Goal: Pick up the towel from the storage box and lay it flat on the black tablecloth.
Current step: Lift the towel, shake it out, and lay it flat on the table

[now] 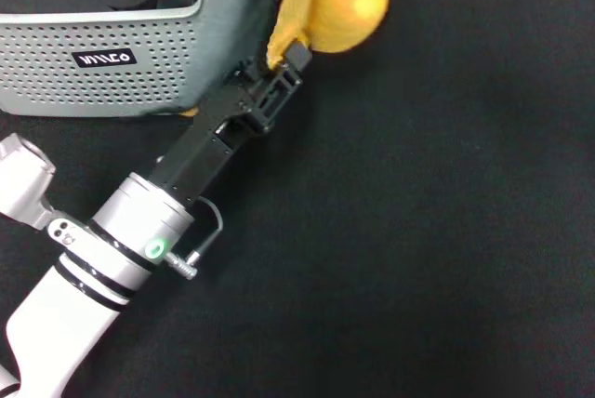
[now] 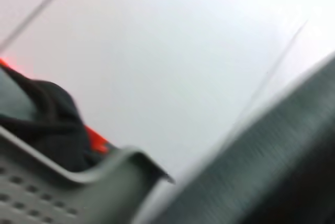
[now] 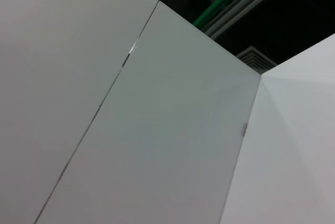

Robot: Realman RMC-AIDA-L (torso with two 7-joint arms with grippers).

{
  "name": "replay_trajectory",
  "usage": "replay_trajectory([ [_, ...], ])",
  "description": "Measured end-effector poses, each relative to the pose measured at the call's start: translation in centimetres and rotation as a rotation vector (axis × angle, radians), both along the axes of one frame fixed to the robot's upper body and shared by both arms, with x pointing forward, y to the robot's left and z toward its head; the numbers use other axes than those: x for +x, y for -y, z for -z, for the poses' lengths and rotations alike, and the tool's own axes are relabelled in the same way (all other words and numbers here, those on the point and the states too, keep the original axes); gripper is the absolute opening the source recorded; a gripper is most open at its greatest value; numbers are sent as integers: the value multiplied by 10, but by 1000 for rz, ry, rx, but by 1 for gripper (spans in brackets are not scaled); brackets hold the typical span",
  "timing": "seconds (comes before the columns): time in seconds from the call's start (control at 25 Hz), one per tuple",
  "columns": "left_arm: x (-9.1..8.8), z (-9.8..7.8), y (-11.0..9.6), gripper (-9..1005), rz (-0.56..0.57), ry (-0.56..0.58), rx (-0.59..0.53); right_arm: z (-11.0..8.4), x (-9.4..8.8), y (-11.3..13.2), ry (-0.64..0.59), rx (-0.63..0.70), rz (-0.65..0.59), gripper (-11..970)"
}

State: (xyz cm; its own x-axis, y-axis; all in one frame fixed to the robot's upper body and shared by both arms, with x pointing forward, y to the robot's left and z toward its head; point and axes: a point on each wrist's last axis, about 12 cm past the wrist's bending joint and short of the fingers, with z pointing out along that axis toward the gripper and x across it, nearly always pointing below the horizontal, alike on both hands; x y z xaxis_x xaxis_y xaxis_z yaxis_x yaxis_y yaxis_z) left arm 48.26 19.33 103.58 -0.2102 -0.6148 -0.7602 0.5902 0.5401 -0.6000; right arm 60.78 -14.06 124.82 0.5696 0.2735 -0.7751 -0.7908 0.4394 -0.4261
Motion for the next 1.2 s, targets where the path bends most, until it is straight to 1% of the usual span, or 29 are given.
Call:
replay_trajectory([
  [0.16,5,2,-6,564,-65,-9,28,3,-2,0,-5,-7,-6,0],
  [0.44,8,1,-3,563,-85,45,100,5,-2,2,-10,-6,3,0],
  [0.72,4,2,1,562,-51,63,134,2,4,12,-8,18,46,0],
  [0.92,1,3,4,561,-2,81,159,1,5,18,-8,27,65,0],
  [1.2,0,1,4,559,7,96,154,1,6,21,0,28,81,0],
])
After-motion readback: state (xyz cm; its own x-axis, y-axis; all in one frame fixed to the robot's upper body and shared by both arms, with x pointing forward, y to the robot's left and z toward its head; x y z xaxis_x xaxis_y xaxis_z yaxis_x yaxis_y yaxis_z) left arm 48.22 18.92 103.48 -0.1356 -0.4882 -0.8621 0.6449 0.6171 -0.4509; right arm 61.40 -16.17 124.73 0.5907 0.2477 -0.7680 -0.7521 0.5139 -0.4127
